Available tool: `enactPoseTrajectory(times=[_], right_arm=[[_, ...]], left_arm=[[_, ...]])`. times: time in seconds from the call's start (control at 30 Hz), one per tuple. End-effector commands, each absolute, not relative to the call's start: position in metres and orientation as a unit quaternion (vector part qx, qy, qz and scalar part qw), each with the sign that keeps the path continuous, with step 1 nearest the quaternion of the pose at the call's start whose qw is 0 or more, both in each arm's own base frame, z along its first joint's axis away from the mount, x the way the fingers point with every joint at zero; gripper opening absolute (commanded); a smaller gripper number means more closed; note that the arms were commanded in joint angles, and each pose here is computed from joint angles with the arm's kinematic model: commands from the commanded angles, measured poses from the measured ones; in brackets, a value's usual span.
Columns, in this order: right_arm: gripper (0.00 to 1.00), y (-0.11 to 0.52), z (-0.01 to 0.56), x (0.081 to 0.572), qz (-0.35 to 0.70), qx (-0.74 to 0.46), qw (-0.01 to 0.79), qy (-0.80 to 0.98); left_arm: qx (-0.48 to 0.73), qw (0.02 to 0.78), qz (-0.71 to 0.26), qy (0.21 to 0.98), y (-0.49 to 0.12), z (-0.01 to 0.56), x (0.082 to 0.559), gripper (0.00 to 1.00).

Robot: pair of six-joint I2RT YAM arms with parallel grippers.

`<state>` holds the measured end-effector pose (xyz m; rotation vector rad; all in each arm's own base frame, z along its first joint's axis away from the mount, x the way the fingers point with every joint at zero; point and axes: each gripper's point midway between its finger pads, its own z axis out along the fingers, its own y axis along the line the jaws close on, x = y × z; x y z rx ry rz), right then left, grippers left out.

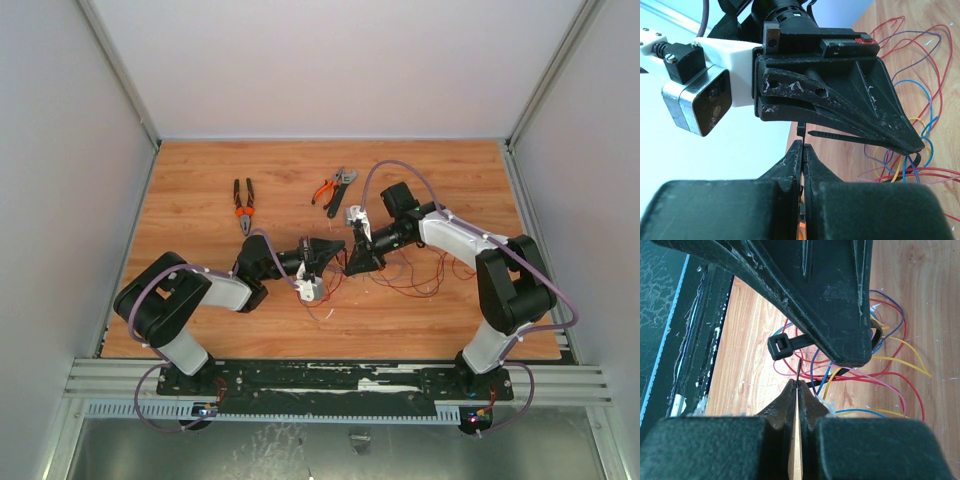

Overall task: Zip-tie the wires
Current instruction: Tie the cable at the center of the board.

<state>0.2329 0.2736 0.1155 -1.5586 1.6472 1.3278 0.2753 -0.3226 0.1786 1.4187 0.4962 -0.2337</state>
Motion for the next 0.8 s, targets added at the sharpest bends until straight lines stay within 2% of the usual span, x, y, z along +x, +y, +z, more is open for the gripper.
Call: enactPoseTrajectory(times=[0.0,0.77], right_arm=[[0.0,0.2756,0.1347,0.2404,0.487,-0.58,0.279,0.591],[0.0,0.2758,0.1403,0.2374,0.489,-0.576,0.283,0.591]], left_arm=[[0.642,0.73,-0.097,0.215,-0.3231,0.1811,0.2734,0.0],[0.639,0.729,-0.102,0.221,-0.3245,0.1792,0.2751,0.0]])
